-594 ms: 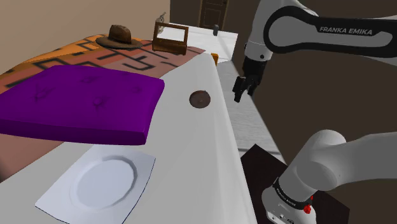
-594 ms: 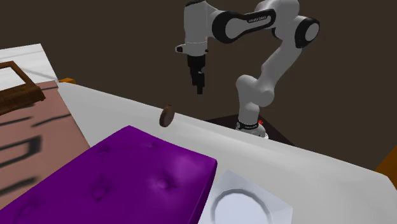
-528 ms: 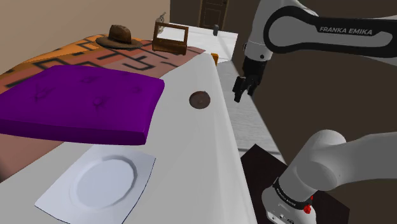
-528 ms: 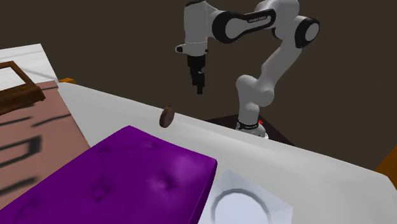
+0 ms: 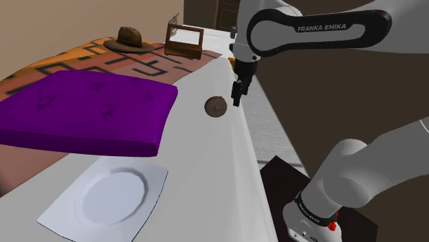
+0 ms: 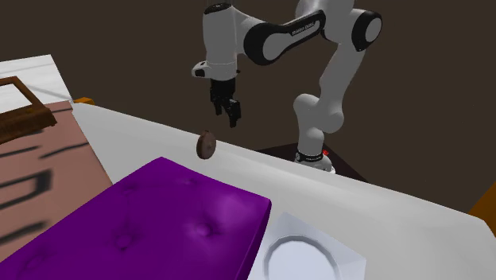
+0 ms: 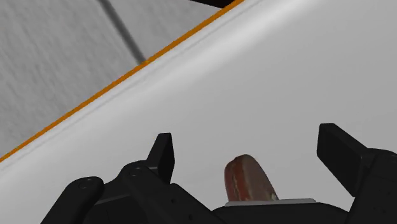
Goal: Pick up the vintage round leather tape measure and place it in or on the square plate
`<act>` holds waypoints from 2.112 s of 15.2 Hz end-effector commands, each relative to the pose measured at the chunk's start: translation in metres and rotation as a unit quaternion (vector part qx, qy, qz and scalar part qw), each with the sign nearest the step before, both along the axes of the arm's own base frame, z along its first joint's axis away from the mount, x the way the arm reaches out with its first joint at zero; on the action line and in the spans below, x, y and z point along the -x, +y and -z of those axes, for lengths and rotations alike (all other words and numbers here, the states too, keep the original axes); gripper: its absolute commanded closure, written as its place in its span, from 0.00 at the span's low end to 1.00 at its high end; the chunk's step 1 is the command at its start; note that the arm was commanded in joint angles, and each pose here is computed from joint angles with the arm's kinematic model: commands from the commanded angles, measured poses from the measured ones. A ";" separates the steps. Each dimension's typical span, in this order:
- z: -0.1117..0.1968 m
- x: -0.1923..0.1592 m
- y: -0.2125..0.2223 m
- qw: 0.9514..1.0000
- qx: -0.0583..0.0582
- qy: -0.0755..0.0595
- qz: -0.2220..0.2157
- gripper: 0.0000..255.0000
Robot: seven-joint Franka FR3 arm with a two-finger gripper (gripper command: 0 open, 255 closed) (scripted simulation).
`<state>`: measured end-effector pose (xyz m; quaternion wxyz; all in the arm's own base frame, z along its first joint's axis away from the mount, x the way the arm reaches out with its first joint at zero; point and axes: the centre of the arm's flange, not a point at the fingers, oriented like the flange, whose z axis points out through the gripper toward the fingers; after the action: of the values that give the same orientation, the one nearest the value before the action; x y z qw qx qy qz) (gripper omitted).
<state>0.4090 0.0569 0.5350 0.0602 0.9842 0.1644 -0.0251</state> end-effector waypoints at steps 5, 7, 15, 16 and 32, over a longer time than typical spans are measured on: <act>0.018 -0.038 0.033 0.995 0.024 0.009 -0.099 0.00; 0.028 -0.037 0.031 0.995 0.024 0.009 -0.099 0.00; 0.047 -0.037 0.027 0.995 0.024 0.009 -0.099 0.00; 0.047 -0.037 0.027 0.995 0.024 0.009 -0.099 0.00; 0.029 -0.076 0.030 0.963 -0.030 0.044 -0.264 0.00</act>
<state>0.4715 0.0877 0.5015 0.0459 0.9297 0.3630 -0.0429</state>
